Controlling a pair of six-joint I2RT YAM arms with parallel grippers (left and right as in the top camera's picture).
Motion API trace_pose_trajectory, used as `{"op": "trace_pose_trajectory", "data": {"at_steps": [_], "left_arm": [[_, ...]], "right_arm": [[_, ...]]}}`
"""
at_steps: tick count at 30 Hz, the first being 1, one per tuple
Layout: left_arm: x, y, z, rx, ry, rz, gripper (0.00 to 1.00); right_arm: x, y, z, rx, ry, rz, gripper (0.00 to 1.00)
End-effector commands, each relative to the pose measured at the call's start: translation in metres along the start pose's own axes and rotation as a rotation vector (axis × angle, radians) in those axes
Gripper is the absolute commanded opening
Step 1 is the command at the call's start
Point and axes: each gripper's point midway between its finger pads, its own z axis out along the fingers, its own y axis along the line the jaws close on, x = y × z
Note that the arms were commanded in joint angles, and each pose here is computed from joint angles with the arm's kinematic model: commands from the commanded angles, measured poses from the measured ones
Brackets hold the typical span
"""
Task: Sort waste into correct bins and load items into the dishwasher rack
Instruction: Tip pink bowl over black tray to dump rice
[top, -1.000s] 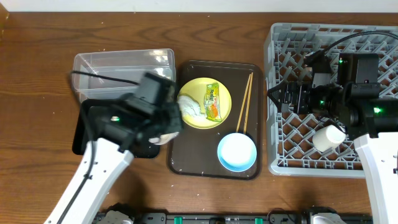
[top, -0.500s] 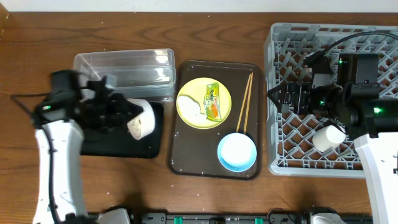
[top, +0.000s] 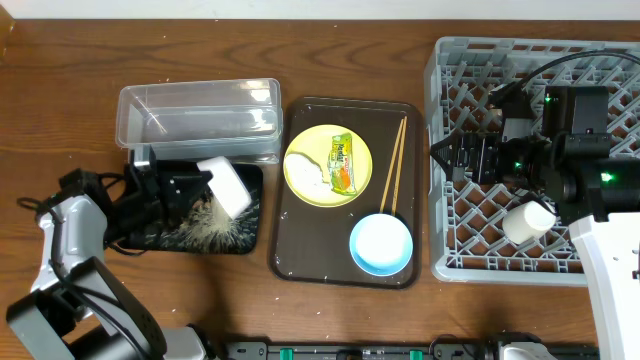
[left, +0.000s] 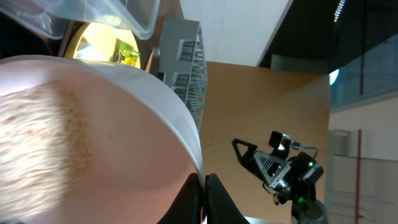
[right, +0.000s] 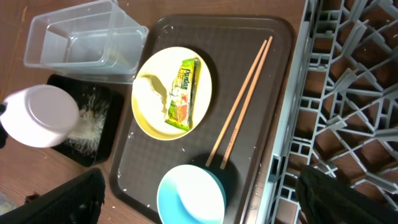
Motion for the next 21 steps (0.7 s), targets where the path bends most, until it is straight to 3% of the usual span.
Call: {"op": "trace_pose_trajectory", "data": {"at_steps": [1,9,12,14,16,19,21], "left_arm": [[-0.002,-0.009,-0.002,0.071,-0.013,0.046,0.06],[-0.010,-0.009,-0.004,0.067,-0.030,0.139,0.06],[-0.017,0.024,-0.006,-0.107,-0.033,0.113,0.06],[-0.014,0.013,-0.004,-0.032,-0.029,0.086,0.06],[-0.011,-0.004,-0.004,0.062,-0.030,0.151,0.06],[-0.014,0.025,-0.005,-0.098,-0.023,0.097,0.06],[-0.008,0.005,-0.003,0.026,-0.019,0.094,0.06]], "right_arm": [[-0.006,0.002,-0.008,0.001,-0.028,0.000,0.96],[-0.006,0.002,-0.008,0.000,-0.028,0.000,0.96],[-0.006,0.002,-0.008,0.000,-0.030,0.000,0.97],[-0.006,0.002,-0.008,0.003,-0.030,0.000,0.97],[-0.006,0.001,-0.008,0.007,-0.029,0.001,0.97],[-0.007,0.001,-0.008,0.007,-0.033,-0.002,0.97],[-0.007,0.001,-0.008,0.007,-0.033,-0.002,0.98]]}}
